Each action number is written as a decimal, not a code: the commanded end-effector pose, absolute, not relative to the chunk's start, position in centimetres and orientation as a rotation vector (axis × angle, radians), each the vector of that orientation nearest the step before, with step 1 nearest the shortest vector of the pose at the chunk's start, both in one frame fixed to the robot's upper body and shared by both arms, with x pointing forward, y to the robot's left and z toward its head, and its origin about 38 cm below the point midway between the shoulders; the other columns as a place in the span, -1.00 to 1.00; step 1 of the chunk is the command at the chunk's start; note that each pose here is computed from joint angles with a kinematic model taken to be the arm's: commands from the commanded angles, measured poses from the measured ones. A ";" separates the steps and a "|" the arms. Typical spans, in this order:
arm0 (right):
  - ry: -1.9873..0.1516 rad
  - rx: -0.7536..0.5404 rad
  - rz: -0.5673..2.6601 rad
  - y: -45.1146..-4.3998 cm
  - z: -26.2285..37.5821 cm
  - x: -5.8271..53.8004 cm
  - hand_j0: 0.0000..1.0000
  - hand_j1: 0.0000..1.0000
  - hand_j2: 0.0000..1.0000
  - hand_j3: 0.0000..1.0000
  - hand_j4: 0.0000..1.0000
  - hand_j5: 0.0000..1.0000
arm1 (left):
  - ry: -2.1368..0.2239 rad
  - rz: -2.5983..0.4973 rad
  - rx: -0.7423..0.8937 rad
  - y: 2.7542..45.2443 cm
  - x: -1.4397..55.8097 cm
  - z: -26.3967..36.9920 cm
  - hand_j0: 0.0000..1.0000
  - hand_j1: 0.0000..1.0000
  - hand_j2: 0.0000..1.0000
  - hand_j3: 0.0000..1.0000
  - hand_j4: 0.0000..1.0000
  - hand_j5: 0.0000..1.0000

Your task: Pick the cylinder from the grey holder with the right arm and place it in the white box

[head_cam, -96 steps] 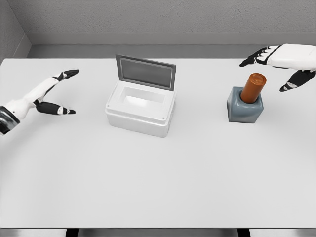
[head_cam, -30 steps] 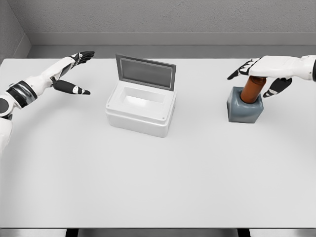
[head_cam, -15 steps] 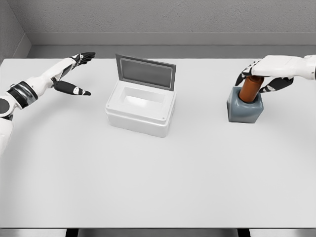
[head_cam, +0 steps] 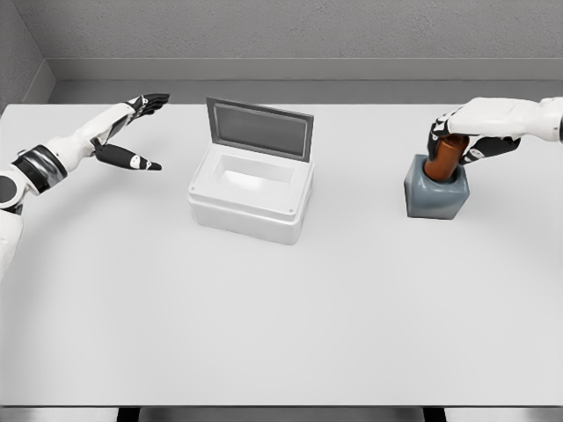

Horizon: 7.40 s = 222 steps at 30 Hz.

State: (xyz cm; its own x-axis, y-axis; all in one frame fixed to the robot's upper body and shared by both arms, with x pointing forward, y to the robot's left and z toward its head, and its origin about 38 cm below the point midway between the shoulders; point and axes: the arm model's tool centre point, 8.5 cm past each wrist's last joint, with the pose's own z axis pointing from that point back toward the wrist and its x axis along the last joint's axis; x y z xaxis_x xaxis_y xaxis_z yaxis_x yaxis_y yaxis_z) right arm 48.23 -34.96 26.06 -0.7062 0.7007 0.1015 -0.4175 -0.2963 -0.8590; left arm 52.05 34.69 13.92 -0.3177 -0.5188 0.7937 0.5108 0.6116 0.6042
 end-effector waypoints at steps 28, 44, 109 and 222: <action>-1.357 -0.452 2.190 -31.7 32.0 46.3 -0.14 -0.14 -0.14 -0.14 -0.14 -0.14 | -1.587 -1.043 0.002 34.4 52.1 14.0 1.00 1.00 1.00 1.00 1.00 1.00; -1.500 -0.359 2.283 -25.8 32.7 45.3 -0.14 -0.14 -0.14 -0.14 -0.14 -0.14 | -1.576 -1.069 -0.001 33.9 52.3 14.1 1.00 1.00 1.00 1.00 1.00 1.00; -1.585 -0.172 2.452 -13.4 31.5 46.7 -0.14 -0.14 -0.14 -0.14 -0.14 -0.14 | -1.541 -1.150 0.044 34.0 52.8 14.9 1.00 1.00 1.00 1.00 1.00 1.00; -1.429 -0.341 2.222 -30.3 34.5 44.0 1.00 1.00 1.00 1.00 1.00 1.00 | -1.436 -1.391 0.120 29.7 57.0 19.8 1.00 1.00 1.00 1.00 1.00 1.00</action>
State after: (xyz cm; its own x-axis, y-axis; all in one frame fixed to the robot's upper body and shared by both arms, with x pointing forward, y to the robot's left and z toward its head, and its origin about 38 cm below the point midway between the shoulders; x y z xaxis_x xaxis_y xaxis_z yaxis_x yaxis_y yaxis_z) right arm 43.97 -30.30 34.36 -0.8585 0.5111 0.0409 -0.2517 -0.3506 -0.9021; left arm 56.91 30.23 20.04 -0.4182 -0.7049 0.5729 0.5663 0.2908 0.7712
